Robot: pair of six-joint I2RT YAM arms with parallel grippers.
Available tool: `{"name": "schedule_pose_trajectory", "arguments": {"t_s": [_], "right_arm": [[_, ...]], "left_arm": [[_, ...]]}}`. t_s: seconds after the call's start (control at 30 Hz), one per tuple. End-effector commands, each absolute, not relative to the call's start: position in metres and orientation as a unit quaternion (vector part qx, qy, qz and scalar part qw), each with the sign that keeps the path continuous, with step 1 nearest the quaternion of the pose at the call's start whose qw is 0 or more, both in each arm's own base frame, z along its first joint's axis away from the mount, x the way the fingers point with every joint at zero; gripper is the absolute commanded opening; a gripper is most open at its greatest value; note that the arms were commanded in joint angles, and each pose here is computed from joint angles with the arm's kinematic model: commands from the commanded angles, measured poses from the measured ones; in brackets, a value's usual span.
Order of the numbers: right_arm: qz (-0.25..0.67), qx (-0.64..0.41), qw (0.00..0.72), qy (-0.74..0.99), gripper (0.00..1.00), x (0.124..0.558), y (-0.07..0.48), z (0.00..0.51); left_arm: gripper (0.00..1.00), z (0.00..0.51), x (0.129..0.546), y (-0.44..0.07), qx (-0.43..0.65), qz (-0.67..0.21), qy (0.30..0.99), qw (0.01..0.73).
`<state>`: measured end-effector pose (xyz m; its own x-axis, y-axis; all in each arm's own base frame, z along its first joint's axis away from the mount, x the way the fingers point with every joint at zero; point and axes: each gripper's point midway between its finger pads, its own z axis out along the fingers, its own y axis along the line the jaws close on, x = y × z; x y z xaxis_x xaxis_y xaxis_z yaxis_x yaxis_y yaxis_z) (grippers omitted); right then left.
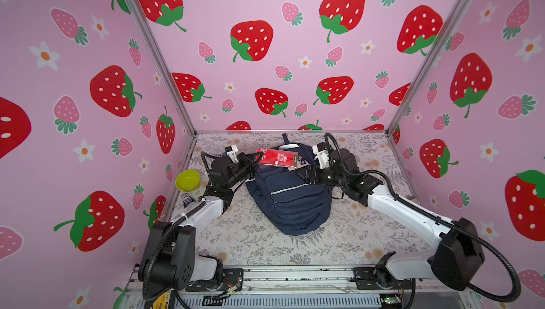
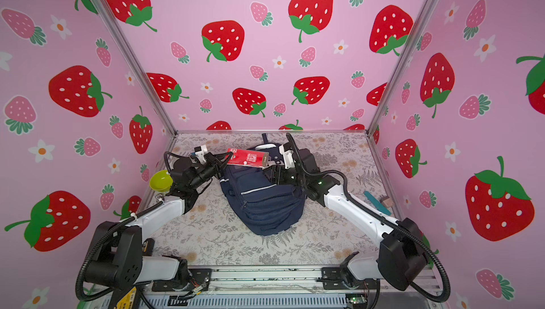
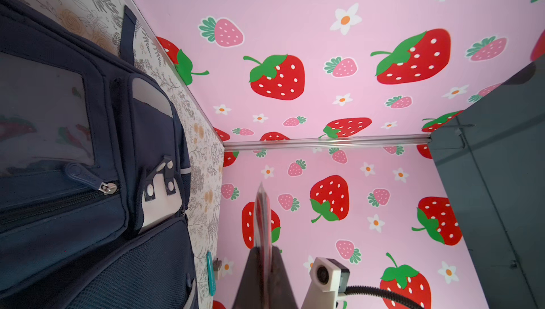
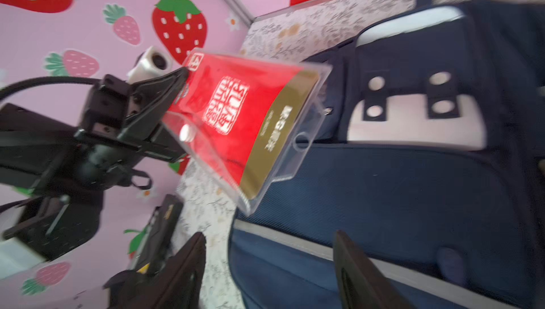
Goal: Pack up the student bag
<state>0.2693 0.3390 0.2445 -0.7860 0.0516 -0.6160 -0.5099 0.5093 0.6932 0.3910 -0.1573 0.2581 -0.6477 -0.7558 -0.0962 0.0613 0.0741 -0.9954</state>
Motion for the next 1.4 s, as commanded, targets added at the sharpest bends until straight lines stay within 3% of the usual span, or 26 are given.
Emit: {"name": "schedule_pose_trajectory", "arguments": {"t_s": [0.0,0.2,0.4,0.67,0.73,0.8,0.97,1.13,1.37], "right_arm": [[0.604,-0.145,0.269,0.736,0.67,0.257,0.366,0.296],[0.642,-0.09,0.262,0.715,0.53,0.285,0.376,0.299],[0.64,-0.061,0.258,0.721,0.21,0.304,0.382,0.291],[0.627,-0.064,0.277,0.725,0.01,0.31,0.364,0.298],[0.622,-0.058,0.285,0.727,0.0,0.315,0.353,0.3],[0.609,-0.052,0.293,0.735,0.0,0.321,0.339,0.299],[0.562,-0.033,0.312,0.766,0.0,0.334,0.297,0.293],[0.483,-0.012,0.32,0.815,0.0,0.332,0.234,0.272],[0.43,0.018,0.31,0.848,0.0,0.297,0.161,0.258]], "left_arm": [[0.0,0.294,0.384,-0.154,-0.247,-0.661,0.611,0.359],[0.0,0.296,0.378,-0.157,-0.243,-0.665,0.607,0.362],[0.0,0.293,0.373,-0.16,-0.239,-0.664,0.61,0.361],[0.0,0.27,0.371,-0.167,-0.232,-0.643,0.645,0.342],[0.02,0.264,0.37,-0.175,-0.213,-0.632,0.67,0.327],[0.23,0.255,0.367,-0.19,-0.18,-0.609,0.712,0.299],[0.47,0.247,0.351,-0.204,-0.107,-0.519,0.796,0.293],[0.51,0.251,0.33,-0.223,0.009,-0.425,0.852,0.305],[0.52,0.22,0.284,-0.282,0.227,-0.301,0.895,0.239]]}}
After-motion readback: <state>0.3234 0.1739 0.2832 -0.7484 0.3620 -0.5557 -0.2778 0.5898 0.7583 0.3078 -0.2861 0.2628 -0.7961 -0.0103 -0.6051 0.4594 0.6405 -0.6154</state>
